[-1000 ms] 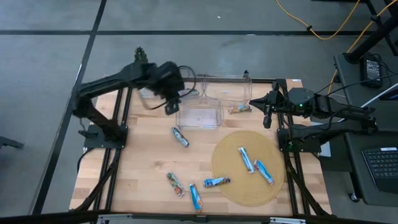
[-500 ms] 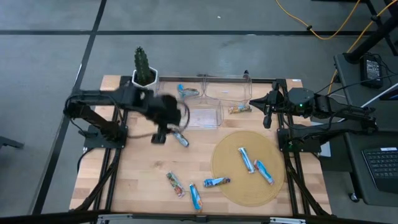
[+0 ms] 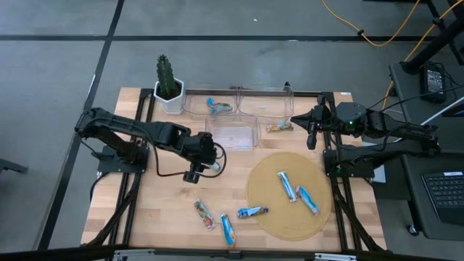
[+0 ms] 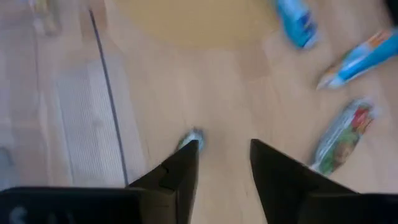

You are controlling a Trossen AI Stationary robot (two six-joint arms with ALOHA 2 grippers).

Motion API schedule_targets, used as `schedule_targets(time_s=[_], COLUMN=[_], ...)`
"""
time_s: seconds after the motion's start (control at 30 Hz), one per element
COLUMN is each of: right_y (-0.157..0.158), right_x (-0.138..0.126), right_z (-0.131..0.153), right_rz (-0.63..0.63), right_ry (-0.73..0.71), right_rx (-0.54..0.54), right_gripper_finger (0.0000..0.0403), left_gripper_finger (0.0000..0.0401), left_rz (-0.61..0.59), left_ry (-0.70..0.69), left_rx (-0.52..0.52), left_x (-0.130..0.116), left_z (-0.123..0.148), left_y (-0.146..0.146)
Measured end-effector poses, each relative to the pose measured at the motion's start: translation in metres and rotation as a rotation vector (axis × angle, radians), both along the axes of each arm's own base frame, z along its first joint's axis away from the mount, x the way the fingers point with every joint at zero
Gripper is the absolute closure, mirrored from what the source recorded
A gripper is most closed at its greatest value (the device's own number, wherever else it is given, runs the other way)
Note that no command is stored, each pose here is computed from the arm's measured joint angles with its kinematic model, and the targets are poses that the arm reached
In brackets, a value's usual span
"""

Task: Pick and place Granola Bars by type
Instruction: Put the blue granola bar into the top right transparent bin

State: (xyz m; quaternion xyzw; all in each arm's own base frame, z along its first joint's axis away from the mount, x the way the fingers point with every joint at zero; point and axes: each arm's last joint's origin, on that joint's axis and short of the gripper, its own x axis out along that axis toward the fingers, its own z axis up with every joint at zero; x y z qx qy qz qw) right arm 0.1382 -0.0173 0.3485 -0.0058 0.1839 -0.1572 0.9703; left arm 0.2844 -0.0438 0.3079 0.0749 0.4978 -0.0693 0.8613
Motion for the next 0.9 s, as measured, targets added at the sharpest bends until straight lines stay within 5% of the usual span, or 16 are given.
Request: schedule_targets(time_s=[0.5,0.9], right_y=[0.0,0.0], right_x=[0.0,0.0], right_z=[0.0,0.0], right_rz=[0.001,0.001], right_ry=[0.002,0.001], right_rx=[-0.002,0.001], right_gripper_finger=[0.037,0.037], left_gripper_finger=[0.0206,0.0178], left_rz=[0.017,-0.077], left_ry=[0.141,0.33], left_rx=[0.024,0.152], left_x=[0.027,0.049], left_z=[-0.077,-0.143], left_y=[0.002,0.004])
